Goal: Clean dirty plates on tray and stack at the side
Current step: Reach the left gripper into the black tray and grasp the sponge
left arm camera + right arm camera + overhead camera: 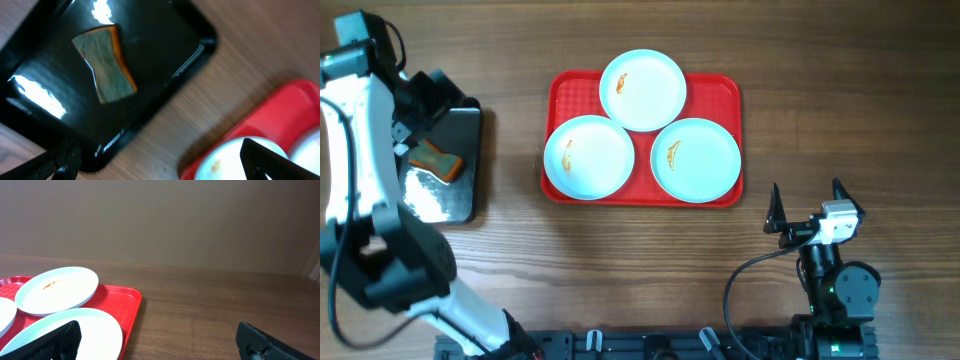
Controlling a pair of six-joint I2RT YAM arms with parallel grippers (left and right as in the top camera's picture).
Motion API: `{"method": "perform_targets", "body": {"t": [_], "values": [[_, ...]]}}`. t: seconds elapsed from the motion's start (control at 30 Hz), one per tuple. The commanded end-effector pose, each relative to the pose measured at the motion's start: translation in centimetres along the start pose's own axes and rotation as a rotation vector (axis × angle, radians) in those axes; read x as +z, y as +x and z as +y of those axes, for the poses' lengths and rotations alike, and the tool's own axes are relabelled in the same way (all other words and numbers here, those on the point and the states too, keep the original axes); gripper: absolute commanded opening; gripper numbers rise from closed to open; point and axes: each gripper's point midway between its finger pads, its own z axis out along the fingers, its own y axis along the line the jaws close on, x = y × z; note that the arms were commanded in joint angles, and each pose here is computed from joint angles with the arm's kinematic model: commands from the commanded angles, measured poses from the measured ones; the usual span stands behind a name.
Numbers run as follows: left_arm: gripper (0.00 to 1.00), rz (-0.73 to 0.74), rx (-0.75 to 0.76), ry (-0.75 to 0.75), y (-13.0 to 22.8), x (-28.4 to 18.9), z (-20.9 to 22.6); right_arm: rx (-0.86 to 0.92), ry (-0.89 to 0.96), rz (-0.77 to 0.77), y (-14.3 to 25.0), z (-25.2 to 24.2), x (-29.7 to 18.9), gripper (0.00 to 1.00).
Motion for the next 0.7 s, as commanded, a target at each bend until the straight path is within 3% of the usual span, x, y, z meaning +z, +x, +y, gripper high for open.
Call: {"method": "perform_targets", "body": {"t": [0.0, 0.2, 0.47, 0.5, 0.6, 0.63, 0.67], "values": [[1.0, 0.063, -0.14, -0.121, -1.0, 4.7, 3.1, -0.017, 0.019, -0.004, -0.1, -0.4, 0.0, 1.0], [1.0, 0.246, -0.245, -0.221, 0.9, 11.0, 6.7, -0.018, 0.019, -0.004, -0.1, -0.4, 0.0, 1.0], [0.97, 0.286, -0.239, -0.189, 3.6, 15.2, 6.8, -0.018, 0.019, -0.005, -0.1, -0.4, 0.0, 1.0], [0.91, 0.283, -0.239, -0.185, 3.9, 15.9, 7.0, -0.018, 0.019, -0.005, -0.1, -0.4, 0.0, 1.0], [0.59, 0.3, -0.2, -0.141, 4.6, 16.8, 6.6, -0.018, 0.019, -0.004, -0.1, -0.4, 0.0, 1.0], [0.42, 0.3, -0.197, -0.142, 4.7, 16.8, 6.6, -0.018, 0.019, -0.005, -0.1, -0.4, 0.0, 1.0], [0.12, 0.301, -0.197, -0.142, 4.7, 16.8, 6.6, -0.017, 0.019, -0.005, -0.1, -0.4, 0.0, 1.0]]}}
